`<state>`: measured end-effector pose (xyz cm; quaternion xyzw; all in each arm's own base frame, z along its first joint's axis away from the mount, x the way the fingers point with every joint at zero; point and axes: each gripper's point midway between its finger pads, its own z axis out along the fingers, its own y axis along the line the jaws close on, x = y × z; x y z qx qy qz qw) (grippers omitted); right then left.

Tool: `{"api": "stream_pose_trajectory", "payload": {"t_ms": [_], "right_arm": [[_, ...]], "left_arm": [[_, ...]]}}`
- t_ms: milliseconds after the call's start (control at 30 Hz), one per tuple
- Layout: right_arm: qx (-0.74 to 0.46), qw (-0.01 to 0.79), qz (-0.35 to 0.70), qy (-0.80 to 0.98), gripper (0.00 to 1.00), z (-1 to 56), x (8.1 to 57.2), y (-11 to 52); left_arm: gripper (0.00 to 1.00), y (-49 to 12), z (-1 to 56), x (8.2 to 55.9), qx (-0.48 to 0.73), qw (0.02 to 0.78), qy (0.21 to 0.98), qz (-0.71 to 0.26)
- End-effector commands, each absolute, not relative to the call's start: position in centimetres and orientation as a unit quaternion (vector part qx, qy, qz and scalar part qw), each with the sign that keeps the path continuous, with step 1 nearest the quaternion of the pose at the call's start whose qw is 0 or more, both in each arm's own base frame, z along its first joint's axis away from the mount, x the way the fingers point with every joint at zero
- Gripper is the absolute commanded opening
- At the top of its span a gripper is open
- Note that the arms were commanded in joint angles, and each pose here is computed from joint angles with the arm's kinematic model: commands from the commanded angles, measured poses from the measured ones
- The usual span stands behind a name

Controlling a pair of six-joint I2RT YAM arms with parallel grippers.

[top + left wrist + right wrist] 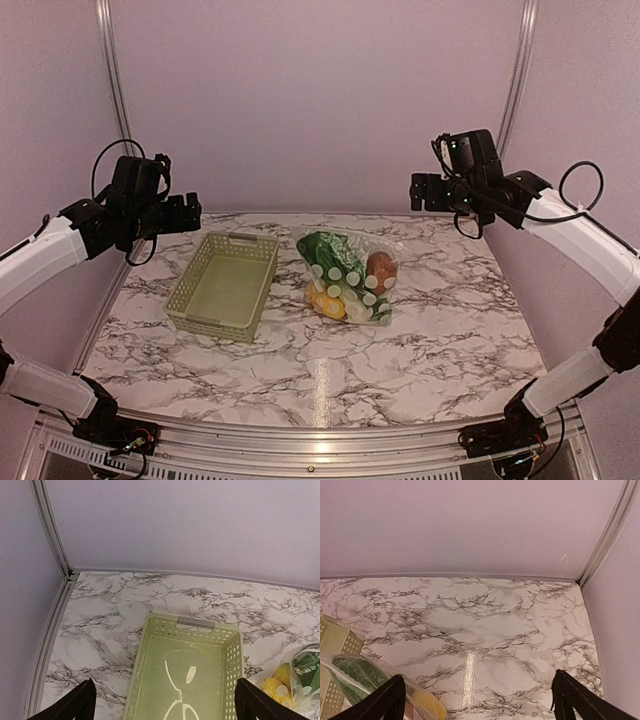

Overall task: Place the food in the zip-top bag and seal the zipper
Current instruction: Reset both arms

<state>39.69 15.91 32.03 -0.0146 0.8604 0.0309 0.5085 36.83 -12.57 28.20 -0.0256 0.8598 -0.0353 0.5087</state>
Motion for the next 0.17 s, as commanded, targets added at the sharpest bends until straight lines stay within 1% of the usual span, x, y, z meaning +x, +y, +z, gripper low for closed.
{"api": "stream_pose_trajectory", "payload": {"t_ms": [0,133], "right_arm": [[0.007,0.533,0.016,0.846,0.99,33.3,40.1,14.6],[0.006,0.533,0.023,0.846,0.99,33.4,40.2,14.8]], "left_arm": [[0.99,-11.6,28.4,36.9,-0.057,0.522,0.851,-0.027],[0.99,-10.0,27.8,37.1,-0.104,0.516,0.85,0.008]]}}
